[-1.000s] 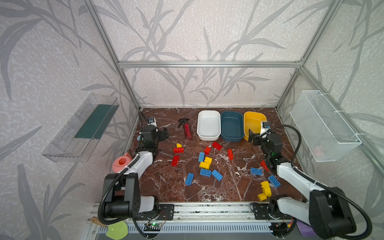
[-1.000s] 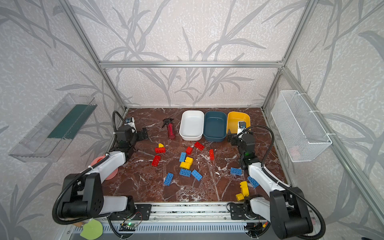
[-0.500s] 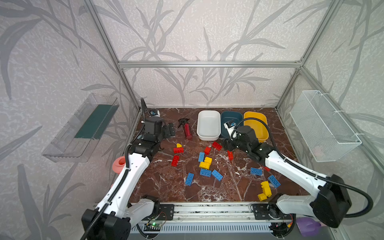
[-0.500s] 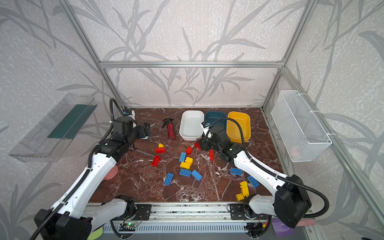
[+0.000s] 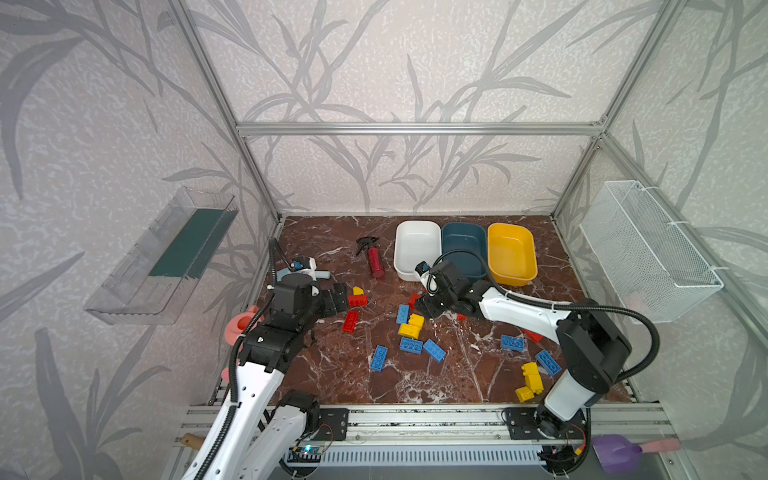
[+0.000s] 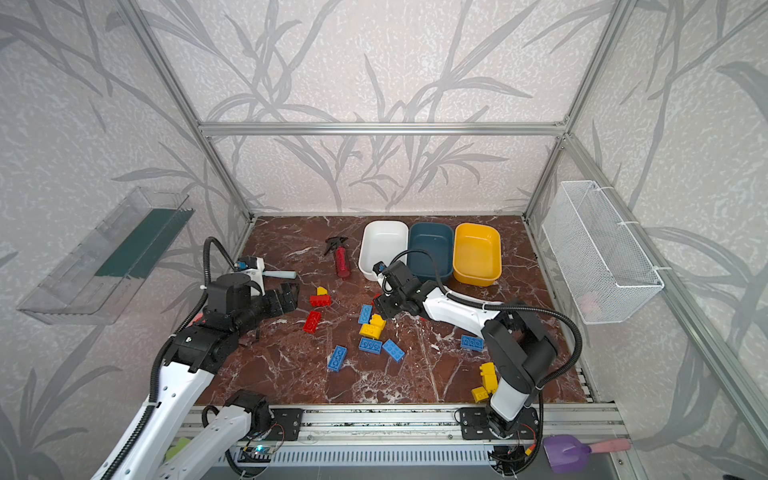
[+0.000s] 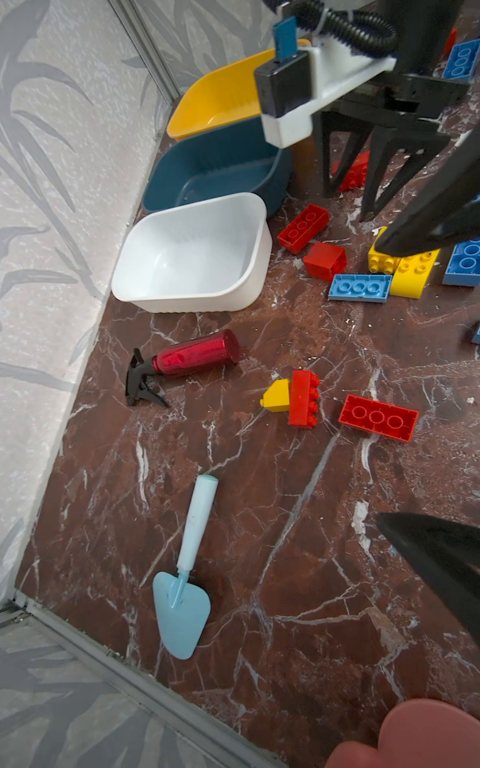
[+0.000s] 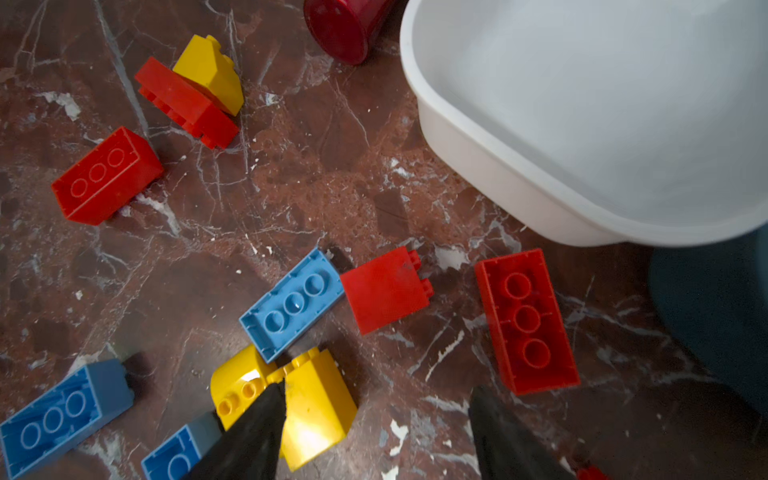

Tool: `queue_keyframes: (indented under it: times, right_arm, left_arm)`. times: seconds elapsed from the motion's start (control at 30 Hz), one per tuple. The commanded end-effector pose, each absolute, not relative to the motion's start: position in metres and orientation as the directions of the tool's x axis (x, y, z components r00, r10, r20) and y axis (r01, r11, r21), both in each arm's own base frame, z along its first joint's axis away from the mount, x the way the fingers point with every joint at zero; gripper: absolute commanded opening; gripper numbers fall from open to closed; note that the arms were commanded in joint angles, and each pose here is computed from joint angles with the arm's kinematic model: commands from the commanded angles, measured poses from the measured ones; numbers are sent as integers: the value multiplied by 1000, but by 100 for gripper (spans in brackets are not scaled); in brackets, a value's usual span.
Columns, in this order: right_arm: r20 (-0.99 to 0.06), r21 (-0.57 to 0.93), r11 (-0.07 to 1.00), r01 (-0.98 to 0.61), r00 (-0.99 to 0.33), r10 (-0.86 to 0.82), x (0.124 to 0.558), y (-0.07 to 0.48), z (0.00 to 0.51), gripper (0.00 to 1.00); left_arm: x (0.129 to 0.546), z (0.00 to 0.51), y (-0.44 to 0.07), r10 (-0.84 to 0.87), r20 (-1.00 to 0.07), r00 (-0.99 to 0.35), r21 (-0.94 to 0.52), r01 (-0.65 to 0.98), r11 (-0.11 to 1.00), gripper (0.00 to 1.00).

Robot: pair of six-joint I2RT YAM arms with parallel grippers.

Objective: Sort the legos into containers by color
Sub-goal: 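Move right gripper to red 2x2 brick while left gripper reaches toward red brick, then close right gripper on the red 2x2 brick and lift it over the white bin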

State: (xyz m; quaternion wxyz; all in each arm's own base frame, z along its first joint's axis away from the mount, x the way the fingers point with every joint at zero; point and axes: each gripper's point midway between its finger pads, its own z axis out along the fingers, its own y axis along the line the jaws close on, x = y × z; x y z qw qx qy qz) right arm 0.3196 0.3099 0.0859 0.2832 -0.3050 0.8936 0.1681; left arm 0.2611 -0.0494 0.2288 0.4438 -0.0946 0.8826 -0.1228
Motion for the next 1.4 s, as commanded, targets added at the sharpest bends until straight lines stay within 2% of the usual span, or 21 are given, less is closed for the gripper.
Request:
queue_keyframes:
  times: [0.0, 0.37, 0.87, 1.0, 1.17, 1.37]
  right_arm:
    - [-574, 117, 721, -683, -639, -512, 323, 318, 85, 67]
    - [-489, 77, 661, -747, -606, -628, 332, 327, 63, 66]
    - [-421, 72, 646, -760, -610, -671, 350, 330, 36, 60]
    - [-417, 78, 638, -766, -606, -678, 350, 333, 31, 56]
    - [-415, 93, 636, -766, -611, -674, 348, 335, 29, 43]
    - [-459, 91, 633, -769, -596, -658, 348, 340, 51, 35]
  left_arm:
    - [260, 223, -49, -291, -753, -590, -313, -68, 947, 95]
    - [259, 221, -49, -286, -749, -598, -308, -69, 949, 94]
    - [261, 217, -50, -295, -739, -606, -316, -76, 946, 93]
    - [260, 217, -49, -298, -742, -600, -315, -82, 946, 93]
    - [260, 217, -49, -299, -744, -598, -316, -80, 945, 93]
    - [261, 218, -50, -299, -741, -602, -321, -73, 944, 93]
